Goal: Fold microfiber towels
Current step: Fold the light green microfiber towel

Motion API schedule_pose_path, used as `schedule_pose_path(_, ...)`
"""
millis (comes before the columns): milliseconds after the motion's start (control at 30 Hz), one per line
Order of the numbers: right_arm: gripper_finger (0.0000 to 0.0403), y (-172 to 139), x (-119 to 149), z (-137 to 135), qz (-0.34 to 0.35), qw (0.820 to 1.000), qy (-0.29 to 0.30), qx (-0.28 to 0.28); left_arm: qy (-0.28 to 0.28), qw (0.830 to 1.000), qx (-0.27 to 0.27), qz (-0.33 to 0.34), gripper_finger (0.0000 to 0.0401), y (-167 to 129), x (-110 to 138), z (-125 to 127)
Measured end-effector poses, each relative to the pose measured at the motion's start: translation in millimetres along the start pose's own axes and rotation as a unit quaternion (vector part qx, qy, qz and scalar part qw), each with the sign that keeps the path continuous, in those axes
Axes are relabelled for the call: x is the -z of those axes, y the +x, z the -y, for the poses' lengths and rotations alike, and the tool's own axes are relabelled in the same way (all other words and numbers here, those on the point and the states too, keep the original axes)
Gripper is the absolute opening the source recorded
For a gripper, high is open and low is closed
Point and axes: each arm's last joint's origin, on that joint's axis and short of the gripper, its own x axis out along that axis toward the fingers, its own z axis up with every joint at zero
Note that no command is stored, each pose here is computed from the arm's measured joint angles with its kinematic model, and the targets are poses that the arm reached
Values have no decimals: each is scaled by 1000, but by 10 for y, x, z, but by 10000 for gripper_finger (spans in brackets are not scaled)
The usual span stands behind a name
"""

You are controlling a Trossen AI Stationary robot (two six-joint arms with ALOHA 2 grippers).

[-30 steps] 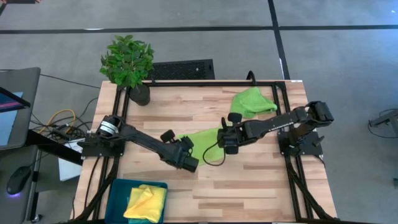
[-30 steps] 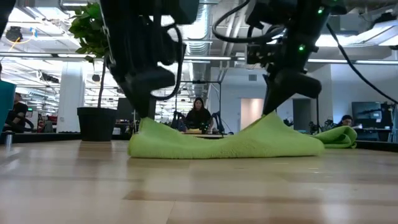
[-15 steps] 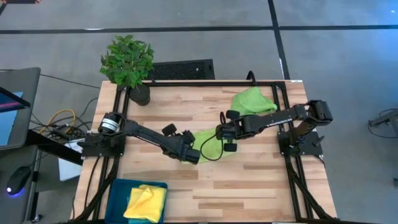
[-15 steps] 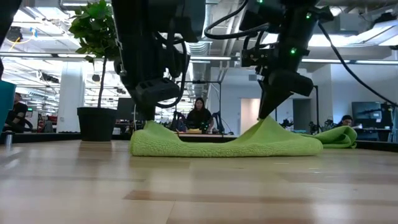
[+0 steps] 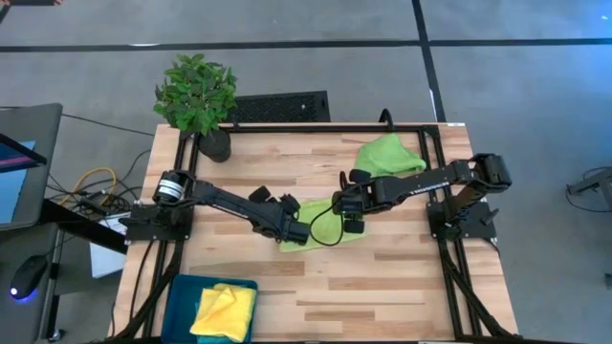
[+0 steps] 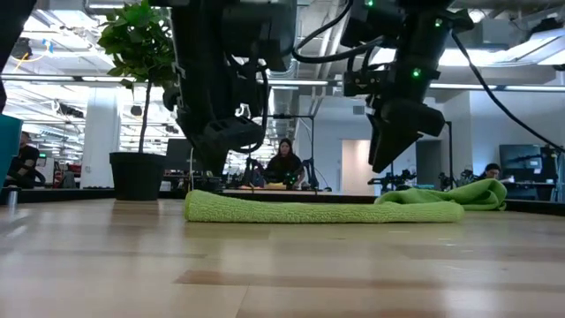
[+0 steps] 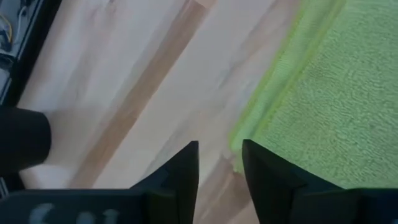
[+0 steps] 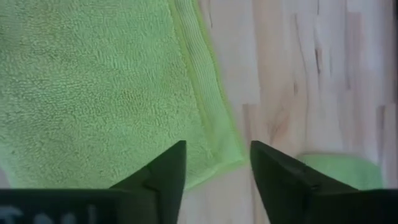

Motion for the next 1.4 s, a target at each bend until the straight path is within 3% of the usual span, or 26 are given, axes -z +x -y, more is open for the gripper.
schedule_pose_path(100,228,-9,8,-43,-4,999,-1,-40,22,1000,4,8,123,-109,42,47)
schedule_pose_path(233,236,-90,63,-275,-13,989,-88,-121,41,999,11,17,123,-266,159,133)
schedule_pose_path(500,222,-226,210,-718,-1,972,-191,-136,33,999,24,32,124,-468,411,273)
schedule_pose_path(733,214,-65,372,-750,-4,979,-182,-88,22,999,31,39,124,-529,493,319)
schedule_pose_path(1167,207,154,566,-754,-2,984,-152,-89,14,999,38,36,124,-560,540,343)
schedule_pose_path(1300,182,157,568,-753,-2,985,-153,-85,14,999,38,35,124,-561,541,343)
schedule_pose_path(1400,138,163,566,-749,-2,985,-152,-85,15,998,39,36,124,-566,548,346)
